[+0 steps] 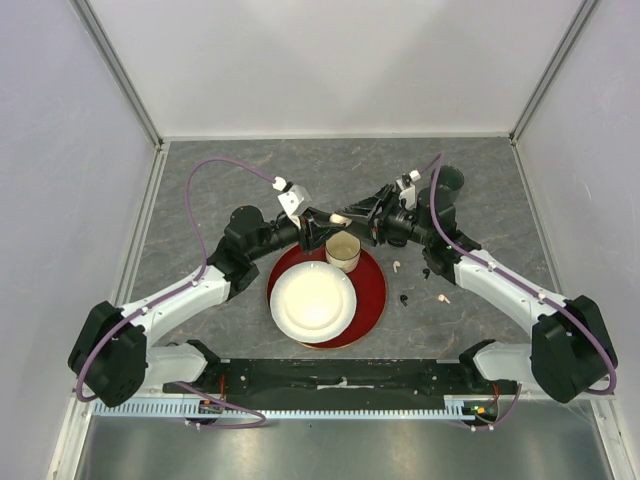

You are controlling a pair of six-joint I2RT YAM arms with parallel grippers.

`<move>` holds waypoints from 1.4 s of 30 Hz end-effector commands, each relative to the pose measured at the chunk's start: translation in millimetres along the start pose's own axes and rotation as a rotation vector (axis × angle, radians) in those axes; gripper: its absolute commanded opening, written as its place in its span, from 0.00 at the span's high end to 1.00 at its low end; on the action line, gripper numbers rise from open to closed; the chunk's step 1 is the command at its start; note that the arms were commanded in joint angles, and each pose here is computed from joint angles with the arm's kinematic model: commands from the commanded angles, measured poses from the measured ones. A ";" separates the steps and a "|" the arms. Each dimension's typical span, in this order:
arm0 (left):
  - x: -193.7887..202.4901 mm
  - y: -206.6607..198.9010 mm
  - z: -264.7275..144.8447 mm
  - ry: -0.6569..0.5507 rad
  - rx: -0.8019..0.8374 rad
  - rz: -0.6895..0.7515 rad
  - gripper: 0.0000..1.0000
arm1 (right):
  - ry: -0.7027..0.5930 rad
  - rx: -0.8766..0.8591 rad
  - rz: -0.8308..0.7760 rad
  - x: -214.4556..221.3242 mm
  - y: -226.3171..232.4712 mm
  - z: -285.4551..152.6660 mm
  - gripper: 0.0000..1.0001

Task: Insert the wireless bluetooth earbuds into the charging case
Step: Adjust the charging case.

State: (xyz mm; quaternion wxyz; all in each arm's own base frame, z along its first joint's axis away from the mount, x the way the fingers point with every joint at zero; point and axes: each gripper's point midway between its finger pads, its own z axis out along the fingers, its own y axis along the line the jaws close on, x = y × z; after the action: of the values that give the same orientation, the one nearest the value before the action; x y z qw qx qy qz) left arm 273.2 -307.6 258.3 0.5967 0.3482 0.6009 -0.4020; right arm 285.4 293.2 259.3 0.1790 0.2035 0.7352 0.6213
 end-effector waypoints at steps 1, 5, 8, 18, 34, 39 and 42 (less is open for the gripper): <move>-30.6 -3.3 1.9 -0.077 0.017 0.028 0.98 | -0.011 -0.072 -0.010 0.9 20.9 -6.1 0.50; -28.2 1.8 0.9 -0.075 -0.011 0.027 0.98 | -0.004 -0.073 0.007 2.9 20.7 -8.0 0.53; -27.2 3.0 1.3 -0.072 -0.017 0.011 0.96 | -0.005 -0.075 0.022 3.2 19.2 -8.4 0.60; -24.2 4.8 2.2 -0.074 -0.030 -0.021 0.63 | -0.011 -0.117 0.040 2.3 27.1 -9.5 0.82; -24.9 2.9 6.3 -0.215 -0.005 -0.043 0.52 | -0.004 -0.189 0.114 2.4 36.6 -12.0 0.85; -25.9 4.8 2.8 -0.290 -0.018 -0.027 0.54 | -0.003 -0.209 0.132 1.7 40.0 -12.6 0.85; -25.5 5.9 4.3 -0.300 -0.022 -0.015 0.57 | 0.000 -0.209 0.138 1.8 40.0 -11.9 0.85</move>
State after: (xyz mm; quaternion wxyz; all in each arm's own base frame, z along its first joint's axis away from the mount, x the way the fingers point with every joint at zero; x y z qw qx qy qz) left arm 278.7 -310.9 262.1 0.6434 0.2933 0.5495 -0.4451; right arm 282.8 290.5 273.2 0.1487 0.2468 0.6834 0.6707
